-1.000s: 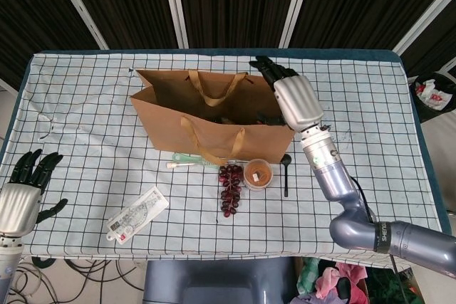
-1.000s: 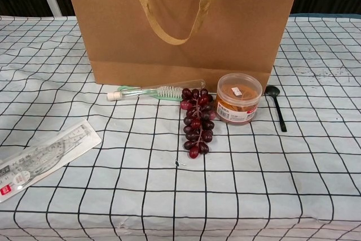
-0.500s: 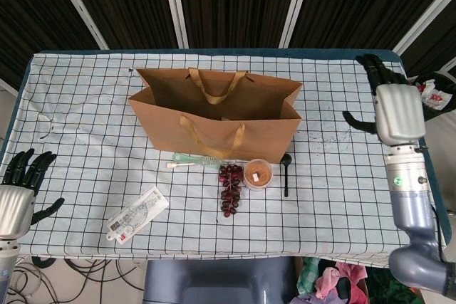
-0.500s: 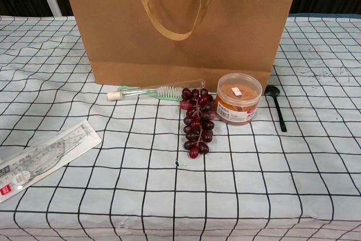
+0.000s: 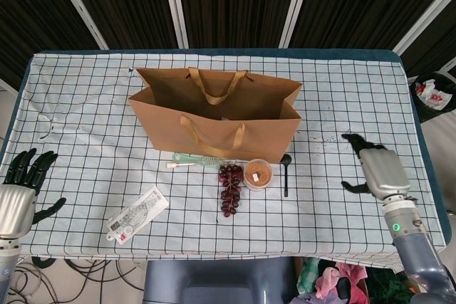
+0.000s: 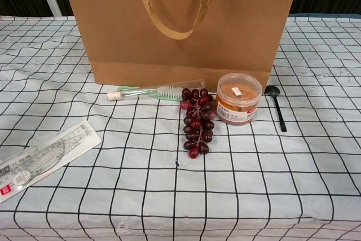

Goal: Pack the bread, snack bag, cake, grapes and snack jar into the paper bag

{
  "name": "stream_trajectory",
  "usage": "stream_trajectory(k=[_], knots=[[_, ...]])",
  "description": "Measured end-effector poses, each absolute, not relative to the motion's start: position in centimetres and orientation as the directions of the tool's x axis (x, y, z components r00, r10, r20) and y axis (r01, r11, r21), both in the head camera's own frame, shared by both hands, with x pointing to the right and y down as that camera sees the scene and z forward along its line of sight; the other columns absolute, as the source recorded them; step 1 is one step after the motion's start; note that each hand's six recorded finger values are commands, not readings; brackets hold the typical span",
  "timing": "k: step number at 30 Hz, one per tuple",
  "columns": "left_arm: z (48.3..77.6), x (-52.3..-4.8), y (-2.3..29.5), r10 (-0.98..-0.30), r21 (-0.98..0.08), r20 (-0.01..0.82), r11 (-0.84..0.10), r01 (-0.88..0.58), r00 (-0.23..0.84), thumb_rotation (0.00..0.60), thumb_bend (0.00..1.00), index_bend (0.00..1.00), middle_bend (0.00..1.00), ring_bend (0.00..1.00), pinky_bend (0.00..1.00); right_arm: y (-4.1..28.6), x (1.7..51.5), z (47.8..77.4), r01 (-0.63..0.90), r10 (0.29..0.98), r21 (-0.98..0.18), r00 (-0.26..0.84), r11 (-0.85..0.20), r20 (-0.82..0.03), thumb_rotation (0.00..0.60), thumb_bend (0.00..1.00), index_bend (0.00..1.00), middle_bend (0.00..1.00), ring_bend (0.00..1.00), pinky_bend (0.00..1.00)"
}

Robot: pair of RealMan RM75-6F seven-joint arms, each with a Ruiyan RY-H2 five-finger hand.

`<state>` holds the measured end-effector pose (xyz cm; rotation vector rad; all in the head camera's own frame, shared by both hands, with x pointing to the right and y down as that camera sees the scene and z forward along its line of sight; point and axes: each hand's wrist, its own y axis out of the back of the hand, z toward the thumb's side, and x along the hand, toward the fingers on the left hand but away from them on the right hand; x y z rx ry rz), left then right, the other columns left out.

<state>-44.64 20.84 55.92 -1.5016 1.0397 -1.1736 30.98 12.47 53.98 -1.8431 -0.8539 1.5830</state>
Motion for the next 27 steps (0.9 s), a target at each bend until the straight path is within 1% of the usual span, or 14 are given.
stream_trajectory(k=[4, 8, 11, 16, 19, 24, 27], knots=[[55.7, -44.9, 20.7, -0.967, -0.976, 0.183, -0.200, -0.084, 0.176, 0.600, 0.05, 0.11, 0.13, 0.01, 0.08, 14.0, 27.8, 55.3, 0.116, 0.713, -0.709, 0.231, -0.696, -0.662, 0.600, 0.14, 0.13, 0.15, 0.27, 0.28], [55.6, -45.1, 20.6, -0.969, -0.976, 0.180, -0.197, -0.088, 0.171, 0.600, 0.05, 0.11, 0.13, 0.01, 0.08, 15.3, 24.5, 56.2, 0.099, 0.679, -0.697, 0.361, -0.710, -0.639, 0.600, 0.14, 0.13, 0.15, 0.27, 0.28], [55.6, -45.1, 20.7, -0.967, -0.975, 0.187, -0.204, -0.089, 0.172, 0.600, 0.05, 0.11, 0.13, 0.01, 0.08, 16.0, 22.3, 57.2, 0.073, 0.666, -0.716, 0.442, -0.694, -0.600, 0.600, 0.14, 0.13, 0.15, 0.27, 0.28], [55.5, -45.3, 20.6, -0.970, -0.976, 0.181, -0.197, -0.091, 0.160, 0.600, 0.05, 0.11, 0.13, 0.01, 0.08, 17.3, 18.4, 59.0, -0.015, 0.652, -0.794, 0.563, -0.607, -0.509, 0.600, 0.14, 0.13, 0.15, 0.25, 0.27], [55.4, -45.3, 20.5, -0.972, -0.976, 0.178, -0.194, -0.095, 0.157, 0.600, 0.05, 0.11, 0.13, 0.01, 0.08, 17.8, 16.2, 59.8, -0.049, 0.636, -0.824, 0.610, -0.565, -0.473, 0.600, 0.14, 0.13, 0.15, 0.25, 0.24], [55.4, -45.4, 20.5, -0.972, -0.976, 0.180, -0.196, -0.094, 0.153, 0.600, 0.05, 0.11, 0.13, 0.01, 0.08, 17.7, 12.5, 60.8, -0.099, 0.602, -0.859, 0.674, -0.502, -0.429, 0.600, 0.14, 0.13, 0.14, 0.23, 0.23], [55.4, -45.4, 20.5, -0.972, -0.976, 0.179, -0.194, -0.094, 0.152, 0.600, 0.05, 0.11, 0.13, 0.01, 0.08, 17.6, 11.1, 61.4, -0.103, 0.591, -0.856, 0.681, -0.507, -0.432, 0.600, 0.14, 0.13, 0.13, 0.22, 0.23]])
